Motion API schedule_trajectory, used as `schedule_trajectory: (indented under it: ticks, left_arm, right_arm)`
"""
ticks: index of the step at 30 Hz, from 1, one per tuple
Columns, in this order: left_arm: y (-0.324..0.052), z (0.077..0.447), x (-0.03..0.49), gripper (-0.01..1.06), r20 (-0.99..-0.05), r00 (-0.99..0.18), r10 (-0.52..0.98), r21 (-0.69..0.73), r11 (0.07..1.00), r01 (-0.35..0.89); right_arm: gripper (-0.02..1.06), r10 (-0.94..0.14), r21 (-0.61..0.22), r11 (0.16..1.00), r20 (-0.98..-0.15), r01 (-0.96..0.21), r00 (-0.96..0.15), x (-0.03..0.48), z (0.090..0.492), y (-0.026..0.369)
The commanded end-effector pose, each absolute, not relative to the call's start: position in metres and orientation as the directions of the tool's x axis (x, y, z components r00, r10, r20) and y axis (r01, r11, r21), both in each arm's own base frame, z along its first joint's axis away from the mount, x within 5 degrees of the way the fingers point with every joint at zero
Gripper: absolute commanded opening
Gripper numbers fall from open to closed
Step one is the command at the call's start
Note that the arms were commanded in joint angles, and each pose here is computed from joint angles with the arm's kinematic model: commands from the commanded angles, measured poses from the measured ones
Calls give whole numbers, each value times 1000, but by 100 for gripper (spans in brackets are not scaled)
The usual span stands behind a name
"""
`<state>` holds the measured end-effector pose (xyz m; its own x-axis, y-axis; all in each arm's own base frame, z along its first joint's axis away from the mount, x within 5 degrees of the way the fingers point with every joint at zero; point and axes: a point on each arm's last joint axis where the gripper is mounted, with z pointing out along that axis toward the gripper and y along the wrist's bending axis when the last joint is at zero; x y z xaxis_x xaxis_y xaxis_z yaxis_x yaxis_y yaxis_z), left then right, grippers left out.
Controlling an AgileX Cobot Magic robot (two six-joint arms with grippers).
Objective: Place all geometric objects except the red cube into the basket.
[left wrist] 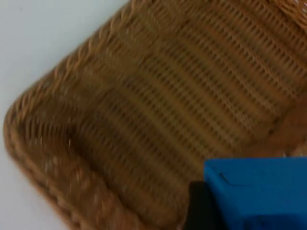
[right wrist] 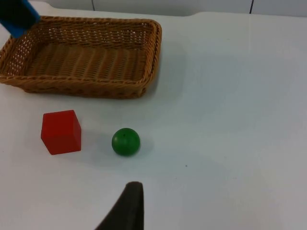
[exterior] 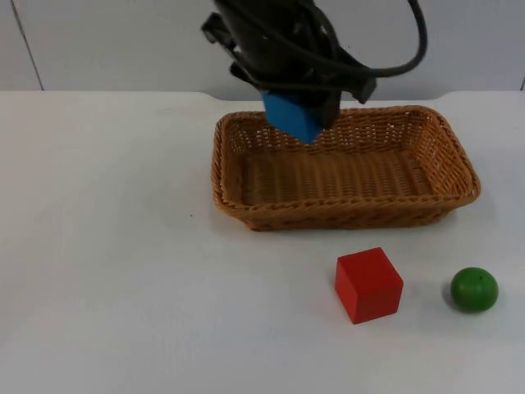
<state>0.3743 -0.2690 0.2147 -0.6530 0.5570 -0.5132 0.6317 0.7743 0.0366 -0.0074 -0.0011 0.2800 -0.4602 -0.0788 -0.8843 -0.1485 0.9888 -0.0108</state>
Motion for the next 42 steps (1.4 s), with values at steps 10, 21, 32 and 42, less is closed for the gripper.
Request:
schedule_trajectory:
  ticks: [10, 21, 32, 42]
  left_arm:
    - [-259, 151, 447, 0, -483, -748, 454, -118, 813, 570]
    - [-259, 105, 460, 23, -449, -760, 469, -109, 816, 568]
    - [-259, 109, 456, 83, -417, -783, 462, -141, 818, 557]
    - [-252, 200, 437, 84, -445, -758, 477, -152, 794, 589]
  right_arm:
    - [97, -78, -14, 989, -888, -144, -452, -7, 280, -1]
    - [97, -78, -14, 989, -888, -144, -452, -7, 280, -1]
    - [97, -78, -14, 989, -888, -144, -452, -7, 280, -1]
    - [97, -78, -14, 989, -888, -144, -452, -7, 280, -1]
